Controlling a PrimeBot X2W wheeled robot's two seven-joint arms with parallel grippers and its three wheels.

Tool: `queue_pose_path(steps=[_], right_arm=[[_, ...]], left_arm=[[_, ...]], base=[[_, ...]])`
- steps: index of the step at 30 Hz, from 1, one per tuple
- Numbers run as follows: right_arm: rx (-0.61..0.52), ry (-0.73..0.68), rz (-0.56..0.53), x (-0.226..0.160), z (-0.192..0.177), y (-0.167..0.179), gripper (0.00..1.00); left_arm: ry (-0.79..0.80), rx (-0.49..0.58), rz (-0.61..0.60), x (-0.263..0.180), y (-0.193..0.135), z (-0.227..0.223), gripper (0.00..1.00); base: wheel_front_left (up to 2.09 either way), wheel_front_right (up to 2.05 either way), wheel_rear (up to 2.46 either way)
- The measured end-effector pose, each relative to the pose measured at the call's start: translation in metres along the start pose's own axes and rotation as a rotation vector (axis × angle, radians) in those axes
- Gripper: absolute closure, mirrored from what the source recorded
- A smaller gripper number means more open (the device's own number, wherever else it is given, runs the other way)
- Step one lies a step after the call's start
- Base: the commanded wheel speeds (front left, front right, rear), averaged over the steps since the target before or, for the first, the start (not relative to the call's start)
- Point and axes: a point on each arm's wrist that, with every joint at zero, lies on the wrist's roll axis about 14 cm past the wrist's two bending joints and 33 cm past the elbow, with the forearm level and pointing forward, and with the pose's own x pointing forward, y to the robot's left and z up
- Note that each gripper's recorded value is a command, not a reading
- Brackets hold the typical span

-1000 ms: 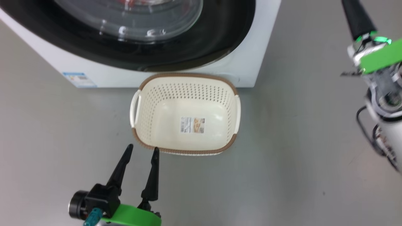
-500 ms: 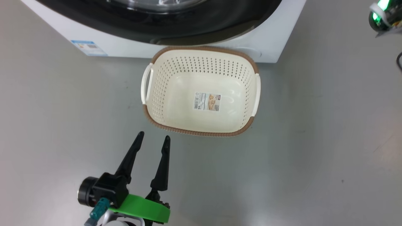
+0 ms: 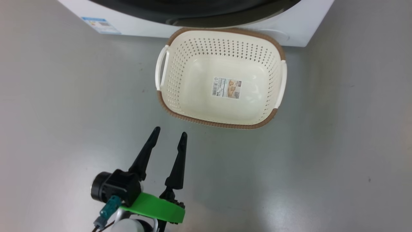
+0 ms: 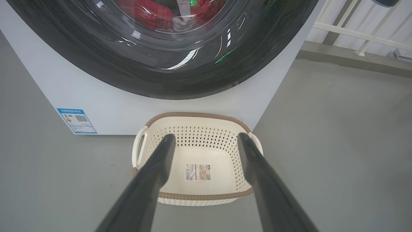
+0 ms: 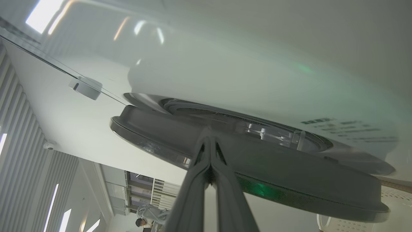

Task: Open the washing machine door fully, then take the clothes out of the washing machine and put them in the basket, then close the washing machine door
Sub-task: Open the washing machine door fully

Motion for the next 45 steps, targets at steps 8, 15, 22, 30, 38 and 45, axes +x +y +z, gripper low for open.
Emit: queue_pose_path(steps=[8,15,22,30,38,45], right_arm=[[0.008,0.061,0.001,0.026,-0.007,-0.012,1.0],[0.007,0.089,-0.015,0.035,-0.013,-0.024,1.0],[-0.018,0.131,-0.038,0.032,-0.025,-0.021,1.0],[-0.016,0.171,-0.037,0.021,-0.051,-0.013,1.0],[-0.008,0.231,-0.028,0.007,-0.083,-0.004,1.0],[-0.016,0.285,-0.037,-0.003,-0.106,-0.002,1.0]], left_arm=[[0.007,-0.015,0.02,0.004,0.005,-0.002,0.0],[0.015,-0.02,0.039,0.003,0.009,-0.004,0.0],[-0.007,-0.025,0.034,0.002,0.005,0.004,0.0],[-0.048,-0.029,0.019,-0.001,0.0,0.019,0.0],[-0.091,-0.034,0.004,-0.007,-0.006,0.034,0.0],[-0.104,-0.04,0.008,-0.015,-0.006,0.039,0.0]], base=[[0.0,0.0,0.0],[0.0,0.0,0.0],[0.0,0.0,0.0],[0.0,0.0,0.0],[0.0,0.0,0.0],[0.0,0.0,0.0]])
